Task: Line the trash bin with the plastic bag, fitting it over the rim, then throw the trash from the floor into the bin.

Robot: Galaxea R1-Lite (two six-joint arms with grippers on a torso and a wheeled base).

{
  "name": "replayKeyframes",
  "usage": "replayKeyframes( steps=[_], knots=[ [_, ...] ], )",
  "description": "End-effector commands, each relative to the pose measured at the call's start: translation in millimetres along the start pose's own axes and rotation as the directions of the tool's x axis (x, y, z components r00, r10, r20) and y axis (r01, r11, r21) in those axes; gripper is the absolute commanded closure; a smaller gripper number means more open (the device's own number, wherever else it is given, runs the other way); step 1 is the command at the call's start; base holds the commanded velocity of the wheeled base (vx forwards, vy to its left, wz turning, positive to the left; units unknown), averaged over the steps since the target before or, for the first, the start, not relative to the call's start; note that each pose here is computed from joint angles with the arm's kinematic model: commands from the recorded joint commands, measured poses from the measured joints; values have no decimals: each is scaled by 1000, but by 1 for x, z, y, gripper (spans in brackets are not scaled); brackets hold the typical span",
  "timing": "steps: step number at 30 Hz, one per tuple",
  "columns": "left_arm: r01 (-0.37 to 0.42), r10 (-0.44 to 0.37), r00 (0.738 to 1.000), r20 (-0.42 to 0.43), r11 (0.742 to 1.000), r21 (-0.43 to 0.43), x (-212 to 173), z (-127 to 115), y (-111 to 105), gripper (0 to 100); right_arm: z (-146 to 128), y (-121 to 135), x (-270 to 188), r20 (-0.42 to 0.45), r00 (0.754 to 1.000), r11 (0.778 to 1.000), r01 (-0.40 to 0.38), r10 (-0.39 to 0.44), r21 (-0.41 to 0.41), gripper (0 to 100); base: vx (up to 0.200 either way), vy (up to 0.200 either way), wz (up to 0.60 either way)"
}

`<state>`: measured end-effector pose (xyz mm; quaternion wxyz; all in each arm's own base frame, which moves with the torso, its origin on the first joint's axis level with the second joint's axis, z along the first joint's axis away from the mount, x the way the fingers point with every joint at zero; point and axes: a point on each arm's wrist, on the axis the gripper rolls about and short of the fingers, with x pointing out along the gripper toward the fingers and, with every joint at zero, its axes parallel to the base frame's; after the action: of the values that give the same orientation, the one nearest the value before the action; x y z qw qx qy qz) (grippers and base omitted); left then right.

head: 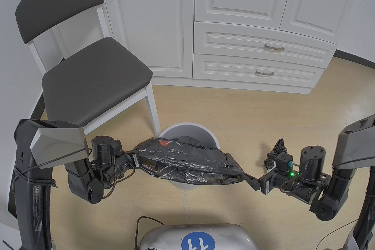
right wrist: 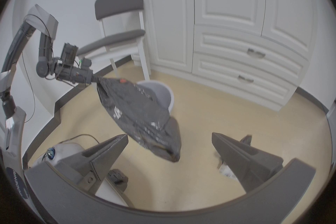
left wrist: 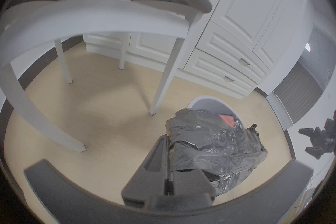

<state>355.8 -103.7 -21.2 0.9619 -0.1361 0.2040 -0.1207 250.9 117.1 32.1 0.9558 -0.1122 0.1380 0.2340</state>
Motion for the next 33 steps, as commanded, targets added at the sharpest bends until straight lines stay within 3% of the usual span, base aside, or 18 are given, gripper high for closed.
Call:
replayKeyframes(
  steps=[1, 4, 11, 12, 20, 21, 23, 33],
  knots=[
    [38, -38, 998, 58, 999, 14, -24, 27, -17, 100, 42, 10, -44, 172, 985, 998, 5, 6, -59, 0, 0, 0, 0],
    [51, -53, 997, 60, 998, 35, -28, 30, -24, 100, 47, 21, -57, 193, 981, 995, 6, 13, -99, 0, 0, 0, 0],
    [33, -34, 999, 9, 998, 53, -21, 13, -17, 100, 51, 28, -69, 213, 977, 992, 2, 25, -124, 0, 0, 0, 0],
    [33, -33, 999, 8, 998, 53, -21, 13, -17, 0, 51, 28, -70, 215, 976, 992, 2, 25, -124, 0, 0, 0, 0],
    [23, -24, 1000, 3, 996, 83, -27, 15, -15, 0, 51, 28, -69, 213, 977, 992, 6, 21, -123, 0, 0, 0, 0],
    [21, -21, 1000, -6, 985, 170, -38, 16, -15, 0, 51, 28, -69, 213, 977, 992, 17, 10, -122, 0, 0, 0, 0],
    [17, -13, 1000, -18, 971, 238, -45, 15, -15, 0, 52, 27, -69, 216, 976, 992, 29, -3, -119, 0, 0, 0, 0],
    [-5, 20, 999, -37, 927, 376, -66, 14, -5, 0, 51, 27, -70, 208, 978, 992, 29, -3, -120, 0, 0, 0, 0]
  ],
)
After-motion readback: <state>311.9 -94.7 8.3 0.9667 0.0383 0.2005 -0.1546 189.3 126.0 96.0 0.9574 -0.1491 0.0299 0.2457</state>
